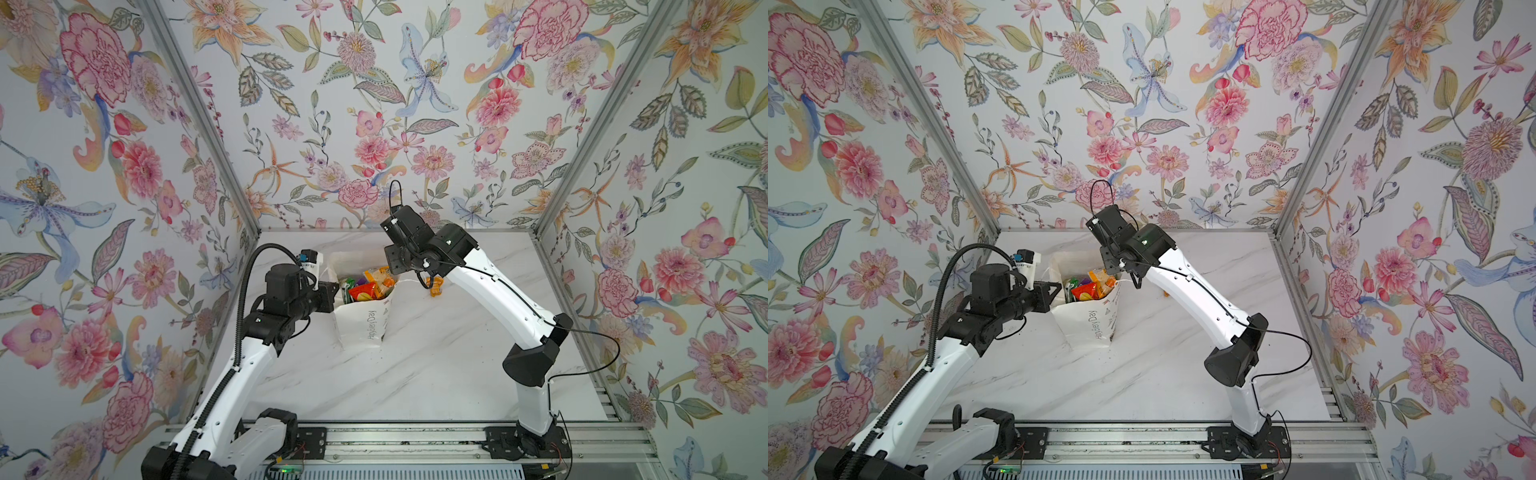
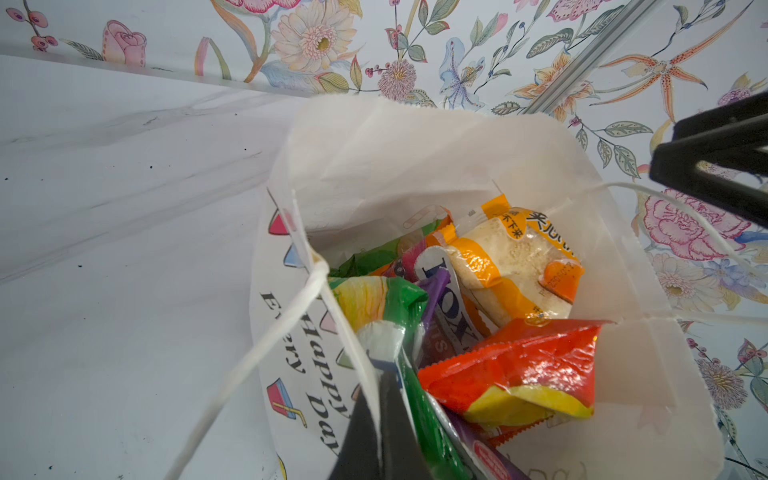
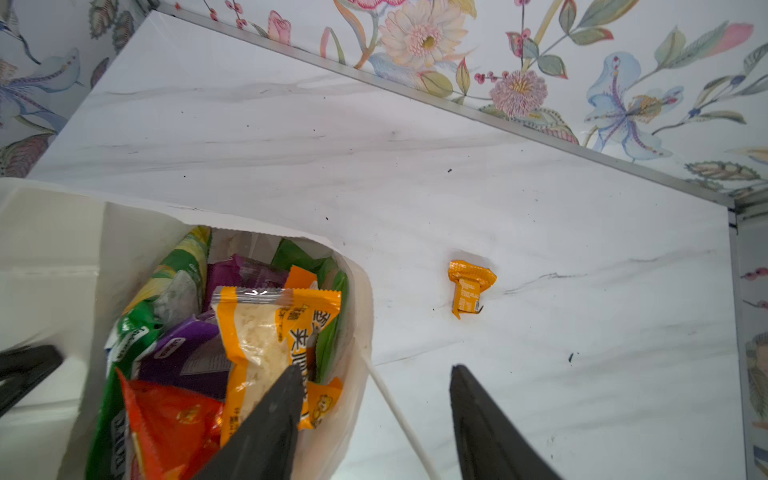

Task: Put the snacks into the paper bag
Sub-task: 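Lower the orange packet into the paper bag and open the right gripper, then raise the right gripper out of the bag and move toward the orange candy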

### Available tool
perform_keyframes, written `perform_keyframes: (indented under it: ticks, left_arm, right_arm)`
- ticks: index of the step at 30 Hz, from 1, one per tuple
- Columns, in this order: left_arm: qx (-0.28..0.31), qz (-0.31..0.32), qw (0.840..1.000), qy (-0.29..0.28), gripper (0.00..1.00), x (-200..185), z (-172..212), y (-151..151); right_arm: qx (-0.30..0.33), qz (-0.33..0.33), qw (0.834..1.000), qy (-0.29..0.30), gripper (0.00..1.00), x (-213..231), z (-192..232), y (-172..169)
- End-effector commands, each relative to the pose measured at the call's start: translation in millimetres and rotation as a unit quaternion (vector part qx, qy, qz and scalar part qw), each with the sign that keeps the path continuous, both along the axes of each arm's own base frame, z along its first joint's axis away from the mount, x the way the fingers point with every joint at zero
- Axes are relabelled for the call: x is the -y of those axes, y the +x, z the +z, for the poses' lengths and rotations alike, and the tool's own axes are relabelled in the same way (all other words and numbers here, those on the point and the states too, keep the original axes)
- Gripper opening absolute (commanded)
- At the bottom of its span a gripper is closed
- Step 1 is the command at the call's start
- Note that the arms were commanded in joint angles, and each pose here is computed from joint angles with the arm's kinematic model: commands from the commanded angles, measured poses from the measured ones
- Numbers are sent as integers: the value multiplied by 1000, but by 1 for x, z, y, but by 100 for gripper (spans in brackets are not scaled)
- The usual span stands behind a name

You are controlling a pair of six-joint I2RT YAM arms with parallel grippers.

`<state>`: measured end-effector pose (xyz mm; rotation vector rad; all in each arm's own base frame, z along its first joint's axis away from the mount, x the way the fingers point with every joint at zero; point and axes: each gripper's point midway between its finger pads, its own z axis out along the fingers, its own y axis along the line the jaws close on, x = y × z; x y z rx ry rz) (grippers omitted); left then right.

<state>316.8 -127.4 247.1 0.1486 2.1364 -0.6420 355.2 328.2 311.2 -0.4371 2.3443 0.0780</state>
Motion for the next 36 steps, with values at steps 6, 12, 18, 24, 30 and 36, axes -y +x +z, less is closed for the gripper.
perform_keyframes:
  ticks: [6, 12, 18, 24, 30, 36]
  left_arm:
    - [94, 3, 996, -1, 0, -4, 44, 13]
    - [89, -1, 996, -3, 0, -2, 44, 15]
    - [72, 11, 997, 29, 0, -8, 54, 15]
    - [42, 32, 997, 56, 0, -15, 67, 19]
    - [8, 60, 989, 133, 0, -18, 68, 30]
    - [10, 19, 990, 136, 0, 13, 66, 26]
  right_arm:
    - [-55, -10, 998, -25, 56, 8, -36, -7]
    - [-93, 13, 995, -22, 43, -5, -58, -13]
    - [-104, 68, 992, 24, 0, -35, -41, -23]
    - [-39, 91, 992, 82, 0, -44, 24, -31]
    - [21, 101, 986, 130, 0, -44, 72, -45]
    - [-17, 65, 992, 109, 0, -34, 19, -37]
